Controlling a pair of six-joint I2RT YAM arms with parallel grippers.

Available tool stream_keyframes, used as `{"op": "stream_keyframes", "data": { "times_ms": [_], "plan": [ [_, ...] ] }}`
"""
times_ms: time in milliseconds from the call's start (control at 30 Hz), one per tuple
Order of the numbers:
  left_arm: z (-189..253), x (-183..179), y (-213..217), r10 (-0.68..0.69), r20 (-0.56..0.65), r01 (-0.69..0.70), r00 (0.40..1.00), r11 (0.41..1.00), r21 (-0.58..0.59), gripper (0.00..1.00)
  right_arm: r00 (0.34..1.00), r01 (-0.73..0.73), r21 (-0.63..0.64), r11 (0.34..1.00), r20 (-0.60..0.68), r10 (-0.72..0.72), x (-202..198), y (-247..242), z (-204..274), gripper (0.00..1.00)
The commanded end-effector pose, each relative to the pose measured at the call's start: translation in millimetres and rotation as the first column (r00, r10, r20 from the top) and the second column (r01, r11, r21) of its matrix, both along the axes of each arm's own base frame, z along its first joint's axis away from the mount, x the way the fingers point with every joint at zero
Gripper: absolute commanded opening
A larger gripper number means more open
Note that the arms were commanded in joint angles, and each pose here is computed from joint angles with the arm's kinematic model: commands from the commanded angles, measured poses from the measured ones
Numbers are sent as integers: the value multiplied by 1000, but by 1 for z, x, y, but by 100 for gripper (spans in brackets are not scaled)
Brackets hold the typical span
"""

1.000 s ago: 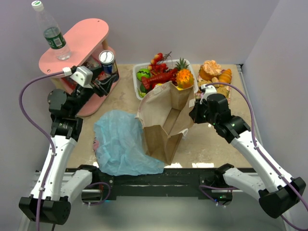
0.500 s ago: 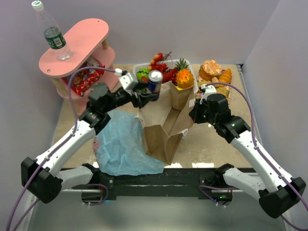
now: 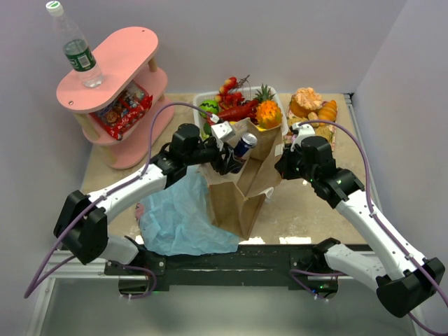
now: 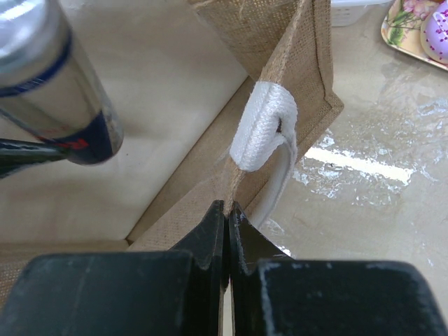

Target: Place the mixed food into the grocery bags and tie them

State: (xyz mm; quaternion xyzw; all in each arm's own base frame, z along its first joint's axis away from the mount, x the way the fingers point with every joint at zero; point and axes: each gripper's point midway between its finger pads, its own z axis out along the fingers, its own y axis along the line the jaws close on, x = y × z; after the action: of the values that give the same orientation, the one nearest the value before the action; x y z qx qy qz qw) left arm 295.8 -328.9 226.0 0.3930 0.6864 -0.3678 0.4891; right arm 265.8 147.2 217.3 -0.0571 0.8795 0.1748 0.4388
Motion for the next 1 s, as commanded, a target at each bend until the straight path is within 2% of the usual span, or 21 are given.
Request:
{"op": "stream_keyframes", "data": {
  "times_ms": [0, 33, 67, 200, 300, 433, 500, 533, 567, 667, 733, 800, 967],
  "plan": [
    [41, 6, -10, -14, 118, 21, 993, 998, -65, 78, 999, 7, 24, 1000, 46, -8, 4, 1, 16, 0],
    [37, 6, -10, -16, 112, 23, 994, 998, -60, 98, 999, 8, 23, 1000, 43, -9, 5, 1, 15, 0],
    [36, 6, -10, -15, 111, 22, 994, 998, -61, 100, 999, 10, 21, 1000, 41, -10, 4, 0, 14, 1],
    [45, 9, -7, 13, 128, -5, 992, 998, -67, 100, 999, 12, 20, 1000, 33, -13, 2, -1, 11, 1],
    [55, 16, 5, 69, 194, -62, 978, 997, -45, 100, 999, 20, 18, 1000, 37, -21, 2, -2, 12, 1],
    [82, 38, 40, 248, 256, -249, 934, 968, -32, 100, 999, 24, 21, 999, 41, -25, 2, -3, 13, 2],
    [100, 58, 74, 421, 273, -430, 865, 902, -29, 100, 999, 22, 22, 999, 44, -23, 3, -2, 13, 2],
    [118, 65, 97, 518, 292, -525, 804, 849, -59, 100, 999, 21, 23, 1000, 43, -22, 2, -2, 13, 2],
    [125, 76, 134, 665, 299, -683, 685, 728, -55, 100, 999, 21, 24, 999, 43, -22, 2, -2, 13, 2],
    [176, 72, 215, 851, 292, -849, 437, 497, -179, 100, 999, 18, 28, 999, 51, -19, 2, -2, 13, 2],
    [199, 67, 261, 905, 275, -891, 324, 390, -232, 100, 998, 16, 34, 999, 55, -18, 1, -2, 14, 4],
    [219, 63, 284, 929, 268, -909, 254, 324, -261, 100, 998, 8, 30, 1000, 57, -10, 1, -1, 15, 5],
    [230, 79, 335, 960, 255, -952, 120, 184, -243, 100, 998, -2, 25, 1000, 60, 1, 1, 0, 18, 10]
  ]
}}
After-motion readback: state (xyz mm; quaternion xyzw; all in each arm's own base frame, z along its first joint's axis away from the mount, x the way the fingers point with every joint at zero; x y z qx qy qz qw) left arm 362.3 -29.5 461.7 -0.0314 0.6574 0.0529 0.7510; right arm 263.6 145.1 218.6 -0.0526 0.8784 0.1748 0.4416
